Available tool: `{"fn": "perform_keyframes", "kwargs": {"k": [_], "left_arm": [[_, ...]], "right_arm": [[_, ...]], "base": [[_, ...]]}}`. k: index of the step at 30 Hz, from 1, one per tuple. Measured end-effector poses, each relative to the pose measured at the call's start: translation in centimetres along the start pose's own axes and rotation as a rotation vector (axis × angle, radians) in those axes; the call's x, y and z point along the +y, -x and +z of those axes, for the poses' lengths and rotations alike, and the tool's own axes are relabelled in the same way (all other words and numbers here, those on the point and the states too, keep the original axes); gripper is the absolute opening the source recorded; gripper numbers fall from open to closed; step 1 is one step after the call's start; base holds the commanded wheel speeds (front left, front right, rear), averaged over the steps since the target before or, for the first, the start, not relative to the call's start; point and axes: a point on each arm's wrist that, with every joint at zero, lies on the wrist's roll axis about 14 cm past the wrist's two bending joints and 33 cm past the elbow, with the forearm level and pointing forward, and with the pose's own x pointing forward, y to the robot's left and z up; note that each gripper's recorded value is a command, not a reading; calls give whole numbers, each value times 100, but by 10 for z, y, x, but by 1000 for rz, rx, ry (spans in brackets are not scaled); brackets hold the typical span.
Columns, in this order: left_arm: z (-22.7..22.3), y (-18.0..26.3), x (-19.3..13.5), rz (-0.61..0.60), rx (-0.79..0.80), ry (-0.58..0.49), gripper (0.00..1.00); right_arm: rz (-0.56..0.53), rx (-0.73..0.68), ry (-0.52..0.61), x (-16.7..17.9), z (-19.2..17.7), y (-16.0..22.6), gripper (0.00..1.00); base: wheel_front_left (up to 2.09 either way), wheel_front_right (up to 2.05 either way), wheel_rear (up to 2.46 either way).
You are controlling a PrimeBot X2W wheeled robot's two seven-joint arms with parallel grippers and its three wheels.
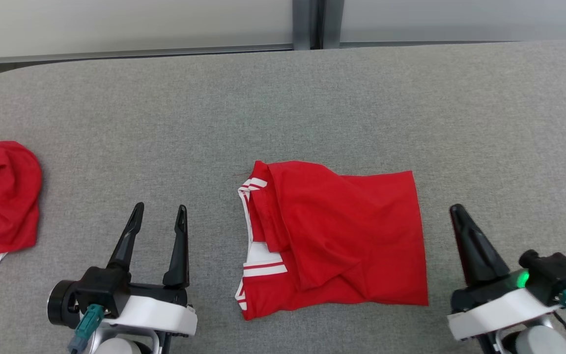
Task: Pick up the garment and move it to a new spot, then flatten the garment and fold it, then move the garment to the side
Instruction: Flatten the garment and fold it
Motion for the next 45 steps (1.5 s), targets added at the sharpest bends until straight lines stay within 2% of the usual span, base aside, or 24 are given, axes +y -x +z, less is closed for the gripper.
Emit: {"fn": "perform_keyframes", "kwargs": {"k": [6, 13, 31, 36, 40, 42, 43, 45], "left_arm": [[-3, -6, 1, 10, 6, 12, 100], [-5, -9, 7, 35, 9, 24, 100], [-8, -14, 7, 35, 8, 27, 100], [-7, -15, 6, 32, 3, 30, 100], [-5, -16, 6, 30, -2, 26, 100], [-4, -15, 5, 26, -5, 26, 100], [-3, -16, 4, 23, -8, 26, 100], [-1, -16, 2, 16, -14, 24, 100]], "right_arm": [[182, 92, -65, 59, -32, -23, 0], [350, 212, -136, 116, -68, -28, 0], [517, 326, -177, 162, -95, -17, 0], [526, 314, -197, 167, -89, -20, 0], [537, 237, -222, 173, -64, -28, 0], [522, 150, -232, 168, -38, -38, 95], [512, 115, -224, 164, -28, -41, 100], [462, 50, -224, 148, -9, -45, 100]], "base": [[0, 0, 0], [0, 0, 0], [0, 0, 0], [0, 0, 0], [0, 0, 0], [0, 0, 0], [0, 0, 0], [0, 0, 0]]}}
